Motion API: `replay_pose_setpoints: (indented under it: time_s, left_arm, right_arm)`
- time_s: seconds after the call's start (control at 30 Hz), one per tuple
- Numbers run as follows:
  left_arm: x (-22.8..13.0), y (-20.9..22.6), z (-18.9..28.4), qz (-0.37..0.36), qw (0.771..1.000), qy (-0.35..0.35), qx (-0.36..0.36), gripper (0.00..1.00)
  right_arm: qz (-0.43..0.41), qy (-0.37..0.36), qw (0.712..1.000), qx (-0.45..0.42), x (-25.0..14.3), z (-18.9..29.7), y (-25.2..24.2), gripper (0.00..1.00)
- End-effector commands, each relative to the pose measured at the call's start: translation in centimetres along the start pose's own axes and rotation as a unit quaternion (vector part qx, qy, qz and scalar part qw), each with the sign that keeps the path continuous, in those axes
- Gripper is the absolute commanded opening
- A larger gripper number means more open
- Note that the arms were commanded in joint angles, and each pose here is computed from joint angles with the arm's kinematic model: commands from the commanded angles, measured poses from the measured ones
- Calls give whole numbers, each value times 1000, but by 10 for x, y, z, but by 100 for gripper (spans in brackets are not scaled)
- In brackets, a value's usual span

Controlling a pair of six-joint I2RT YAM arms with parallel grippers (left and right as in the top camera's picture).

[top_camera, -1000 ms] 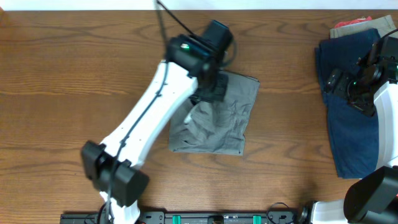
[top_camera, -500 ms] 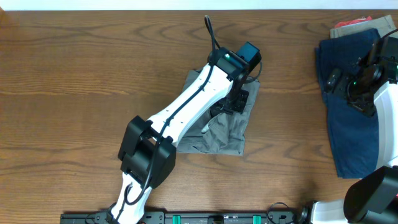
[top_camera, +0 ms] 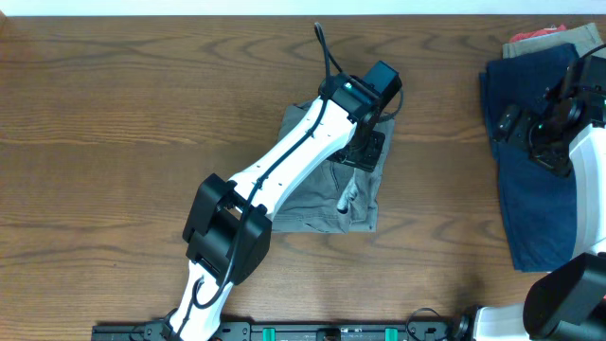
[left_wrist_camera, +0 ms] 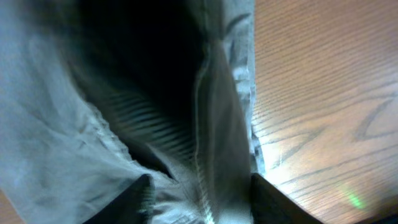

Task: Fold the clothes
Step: 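Lift the left edge and fold it rightward over the shorts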

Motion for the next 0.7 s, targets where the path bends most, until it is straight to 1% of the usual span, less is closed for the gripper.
replay_pose_setpoints:
  time_s: [0.0, 0.17, 0.33, 0.43, 0.5, 0.6, 0.67]
  left_arm:
    - [-2, 2, -4, 2, 1000, 8, 2, 56]
    - [-6, 2, 9, 4, 1000, 7, 2, 56]
    - [-9, 1, 38, 3, 1000, -18, 0, 56]
    - [-11, 0, 46, 3, 1000, -24, -1, 55]
    - [-12, 0, 42, 2, 1000, -20, -1, 49]
    - [-16, -1, 28, 2, 1000, -2, -3, 38]
    - [-18, -7, 13, 3, 1000, 10, -28, 31]
  right_arm:
    - [4, -4, 1000, -2, 3, 1, -1, 99]
    - [4, -4, 1000, -2, 3, 1, -1, 99]
    - [4, -4, 1000, -2, 3, 1, -1, 99]
    - [4, -4, 1000, -2, 3, 1, -1, 99]
    - [4, -4, 1000, -2, 3, 1, -1, 99]
    - [4, -4, 1000, -2, 3, 1, -1, 99]
    - [4, -4, 1000, -2, 3, 1, -1, 99]
Point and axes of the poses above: each gripper's point midway between its finger pads, its own z axis back along the fingers, its own y axis along the line the jaws close on, x = y × z, the point moved 2 cm from there along z, back along the fingers, and after that the axes turned 14 degrees about -z, right-handed, at the moved point
